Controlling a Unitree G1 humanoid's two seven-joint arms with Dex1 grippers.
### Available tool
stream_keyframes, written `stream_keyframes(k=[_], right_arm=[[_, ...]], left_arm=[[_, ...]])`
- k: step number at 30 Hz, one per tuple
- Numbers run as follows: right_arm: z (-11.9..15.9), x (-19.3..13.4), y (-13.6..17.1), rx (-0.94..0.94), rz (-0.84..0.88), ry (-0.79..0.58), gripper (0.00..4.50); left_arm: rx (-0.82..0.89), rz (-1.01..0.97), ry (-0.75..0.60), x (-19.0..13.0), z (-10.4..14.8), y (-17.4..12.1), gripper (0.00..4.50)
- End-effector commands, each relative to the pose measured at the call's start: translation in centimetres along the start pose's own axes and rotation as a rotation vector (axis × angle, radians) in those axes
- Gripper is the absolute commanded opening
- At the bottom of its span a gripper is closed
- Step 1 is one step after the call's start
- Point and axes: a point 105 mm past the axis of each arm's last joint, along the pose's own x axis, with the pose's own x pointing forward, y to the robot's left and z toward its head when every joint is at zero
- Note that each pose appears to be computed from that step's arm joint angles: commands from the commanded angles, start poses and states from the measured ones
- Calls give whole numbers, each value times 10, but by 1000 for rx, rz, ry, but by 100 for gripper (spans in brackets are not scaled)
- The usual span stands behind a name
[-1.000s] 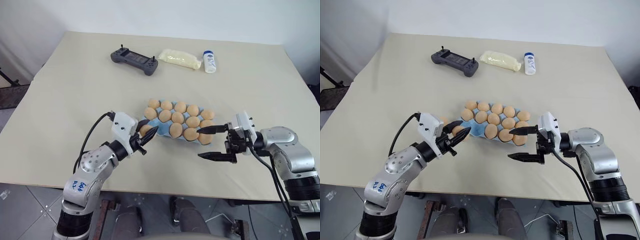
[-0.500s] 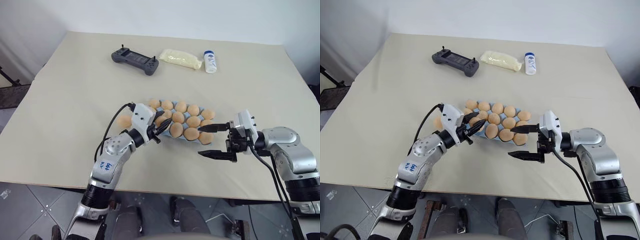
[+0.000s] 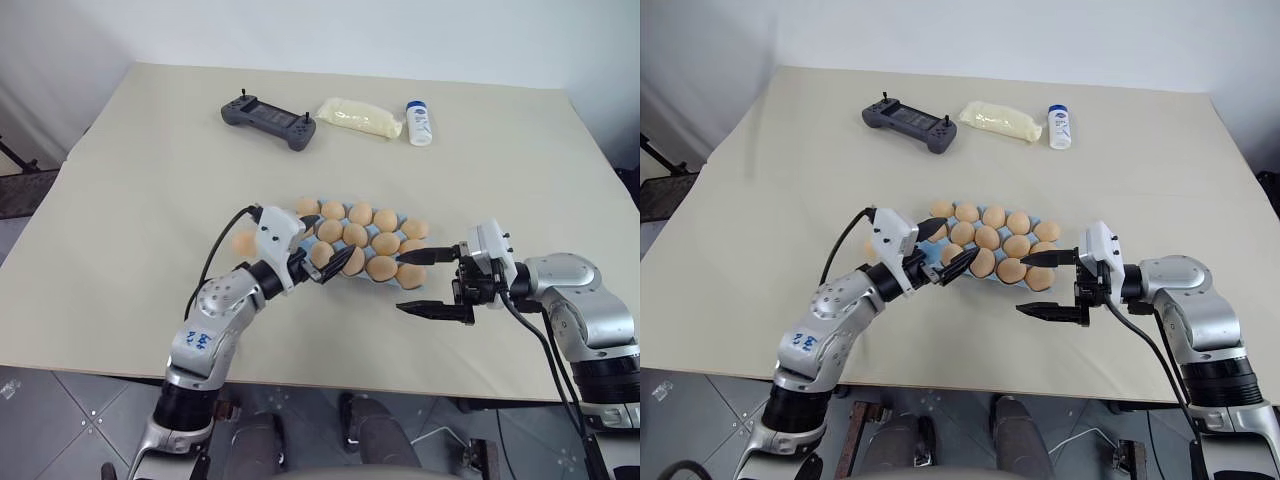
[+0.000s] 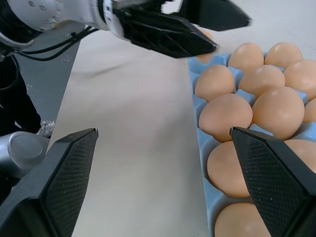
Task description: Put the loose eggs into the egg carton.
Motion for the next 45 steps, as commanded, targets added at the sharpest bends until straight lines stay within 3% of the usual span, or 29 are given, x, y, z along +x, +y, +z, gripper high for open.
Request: stream_keyframes(k=[1,8,14,21,30,40,45], right_arm=[[10,-4,1,-25,-6,-29,450],[8,-10,4,-8,13,-54,450],[6,-16,6,-3,23,-59,450],[3,-13,4,3,17,-52,450],[3,-11,2,3,17,-55,450],[-1,-12,2,6,0,-54,450],[-1,-11,3,6,0,-55,450]], left_arm=[[7,34,-17,-29,10,6,449],[10,256,81,-93,-4,57,449],[-3,312,131,-116,-8,63,449],[19,336,125,-103,-5,81,449],[5,285,143,-63,-12,105,449],[-8,187,260,-47,-41,108,449],[-4,203,249,-44,-42,112,289]])
